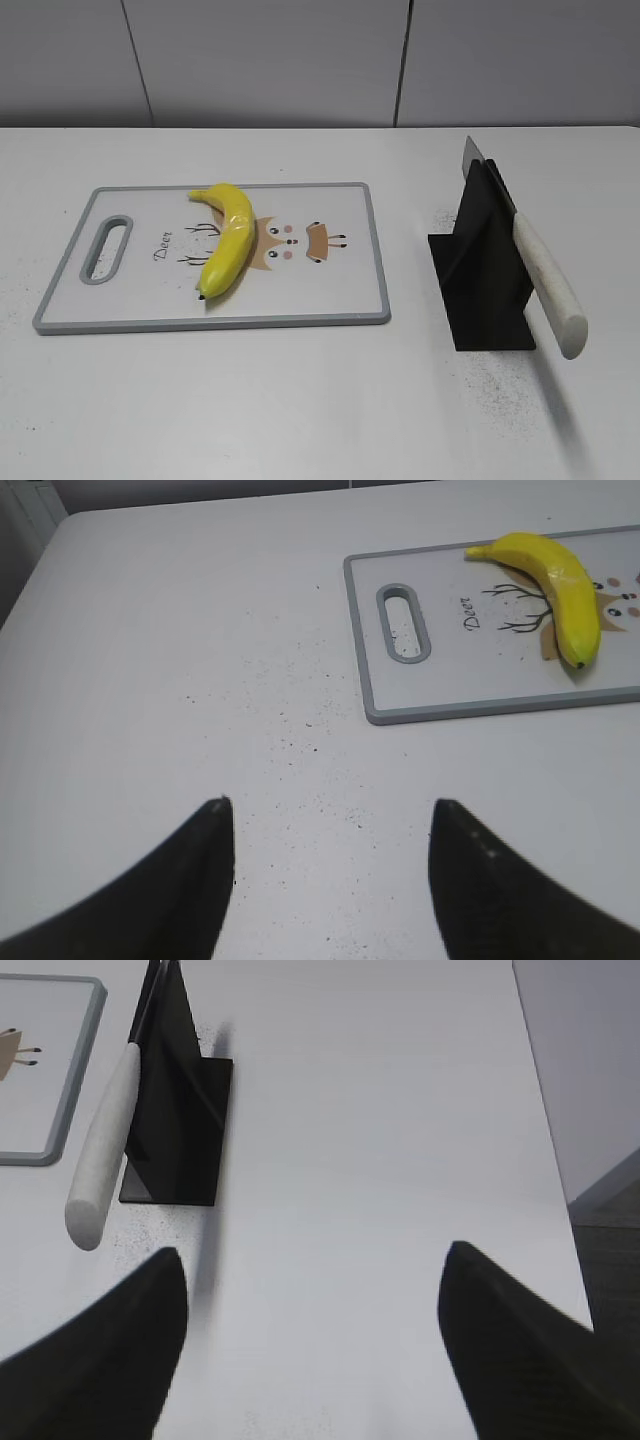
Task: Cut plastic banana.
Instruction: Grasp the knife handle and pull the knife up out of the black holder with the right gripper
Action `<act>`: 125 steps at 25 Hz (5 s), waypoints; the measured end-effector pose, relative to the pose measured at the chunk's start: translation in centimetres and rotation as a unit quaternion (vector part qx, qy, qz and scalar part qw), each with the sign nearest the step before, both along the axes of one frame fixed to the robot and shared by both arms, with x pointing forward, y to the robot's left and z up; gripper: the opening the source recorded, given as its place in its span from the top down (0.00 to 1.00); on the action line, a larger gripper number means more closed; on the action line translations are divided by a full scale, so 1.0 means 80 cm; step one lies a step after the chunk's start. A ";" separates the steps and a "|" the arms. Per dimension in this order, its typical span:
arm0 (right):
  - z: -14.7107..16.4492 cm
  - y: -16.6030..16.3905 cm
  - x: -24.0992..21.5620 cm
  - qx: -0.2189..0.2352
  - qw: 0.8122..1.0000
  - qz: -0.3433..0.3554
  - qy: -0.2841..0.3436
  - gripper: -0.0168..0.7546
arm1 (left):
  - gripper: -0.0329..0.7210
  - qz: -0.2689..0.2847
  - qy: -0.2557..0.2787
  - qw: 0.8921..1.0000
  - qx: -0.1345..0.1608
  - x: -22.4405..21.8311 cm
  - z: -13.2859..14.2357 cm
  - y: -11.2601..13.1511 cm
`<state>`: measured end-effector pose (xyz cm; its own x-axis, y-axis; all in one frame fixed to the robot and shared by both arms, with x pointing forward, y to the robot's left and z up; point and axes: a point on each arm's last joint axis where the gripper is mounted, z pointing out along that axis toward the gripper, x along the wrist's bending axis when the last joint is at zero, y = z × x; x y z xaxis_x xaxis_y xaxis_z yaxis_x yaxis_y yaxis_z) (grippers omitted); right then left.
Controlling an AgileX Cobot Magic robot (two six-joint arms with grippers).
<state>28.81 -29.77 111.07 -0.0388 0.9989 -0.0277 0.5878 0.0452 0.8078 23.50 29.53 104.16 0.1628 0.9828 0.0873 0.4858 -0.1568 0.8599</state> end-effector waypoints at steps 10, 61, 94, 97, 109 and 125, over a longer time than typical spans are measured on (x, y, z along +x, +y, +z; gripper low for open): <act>0.001 0.013 0.033 0.021 0.998 0.051 0.030 0.21 | 0.19 0.000 0.000 1.000 0.000 0.000 0.000 0.000; -0.130 0.150 0.274 0.016 0.900 0.049 0.433 0.21 | 0.20 0.000 0.000 1.000 0.000 0.000 0.000 0.000; -0.162 0.150 0.278 0.015 0.891 0.012 0.454 0.77 | 0.21 0.000 0.000 1.000 0.000 0.000 0.000 0.000; -0.162 0.150 0.278 0.016 0.891 0.012 0.454 0.77 | 0.21 0.000 0.000 1.000 0.000 0.000 0.000 0.000; -0.149 0.148 0.274 0.027 0.897 0.006 0.440 0.77 | 0.23 0.000 0.000 1.000 0.000 0.000 0.000 0.000; -0.075 0.132 0.242 0.062 0.931 0.000 0.360 0.77 | 0.23 0.000 0.000 1.000 0.000 0.000 0.000 0.000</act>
<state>48.14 -19.23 105.09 -0.0027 0.9926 0.1215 0.9788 -0.0222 0.2036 23.50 29.54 104.15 0.1623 0.9828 0.0882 0.4861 -0.1574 0.8596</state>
